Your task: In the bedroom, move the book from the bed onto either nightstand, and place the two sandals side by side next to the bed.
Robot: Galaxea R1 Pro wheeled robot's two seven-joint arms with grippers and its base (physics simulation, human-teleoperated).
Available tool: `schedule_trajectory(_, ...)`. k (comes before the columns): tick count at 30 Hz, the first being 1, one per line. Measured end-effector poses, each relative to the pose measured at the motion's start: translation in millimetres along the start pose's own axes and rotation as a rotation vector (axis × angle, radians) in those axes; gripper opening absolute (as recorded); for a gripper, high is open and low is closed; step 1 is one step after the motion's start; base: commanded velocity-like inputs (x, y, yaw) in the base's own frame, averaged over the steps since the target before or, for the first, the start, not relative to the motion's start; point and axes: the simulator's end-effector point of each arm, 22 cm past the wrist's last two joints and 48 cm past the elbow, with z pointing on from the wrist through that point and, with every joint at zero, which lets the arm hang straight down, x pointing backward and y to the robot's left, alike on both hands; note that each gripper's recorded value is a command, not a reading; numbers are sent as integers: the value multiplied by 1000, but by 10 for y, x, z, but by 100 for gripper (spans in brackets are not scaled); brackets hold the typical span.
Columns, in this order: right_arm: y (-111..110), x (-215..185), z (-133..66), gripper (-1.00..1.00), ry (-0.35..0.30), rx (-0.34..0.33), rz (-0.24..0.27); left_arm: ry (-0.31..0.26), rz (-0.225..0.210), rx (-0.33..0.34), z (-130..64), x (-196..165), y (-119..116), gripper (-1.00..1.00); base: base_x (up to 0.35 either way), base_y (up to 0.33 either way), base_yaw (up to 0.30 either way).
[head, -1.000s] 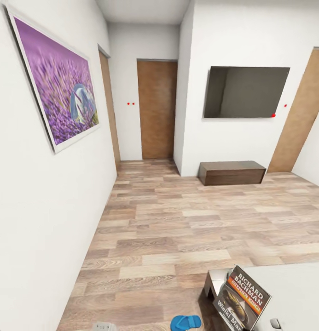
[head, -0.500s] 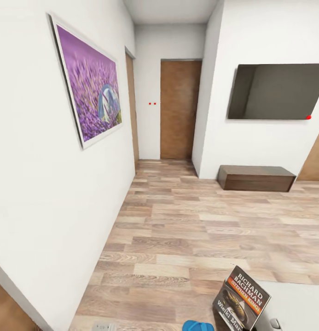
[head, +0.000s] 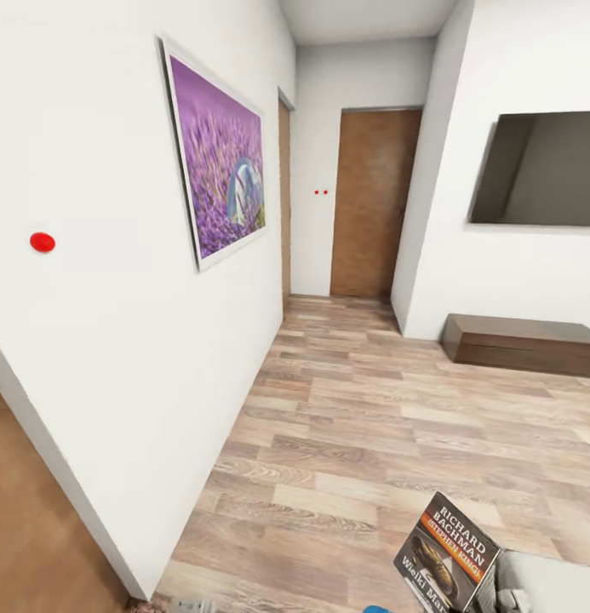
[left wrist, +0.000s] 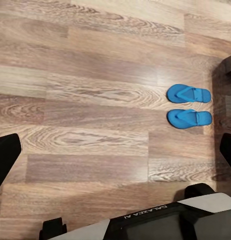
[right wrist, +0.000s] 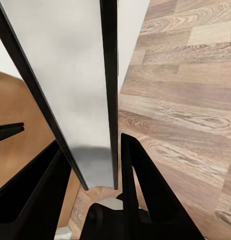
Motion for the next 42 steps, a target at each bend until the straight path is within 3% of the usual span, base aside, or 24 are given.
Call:
schedule_trajectory(11,1,-8,-1,-100,-3,0,0,0,0,0,0,-1,0,100,0,0,237)
schedule_trajectory(29,4,-11,0,-100,-4,-2,0,0,0,0,1,0,-4,100,0,0,36)
schedule_trajectory(42,5,-9,1,-100,-2,-2,-1,0,0,0,0,0,-1,100,0,0,269)
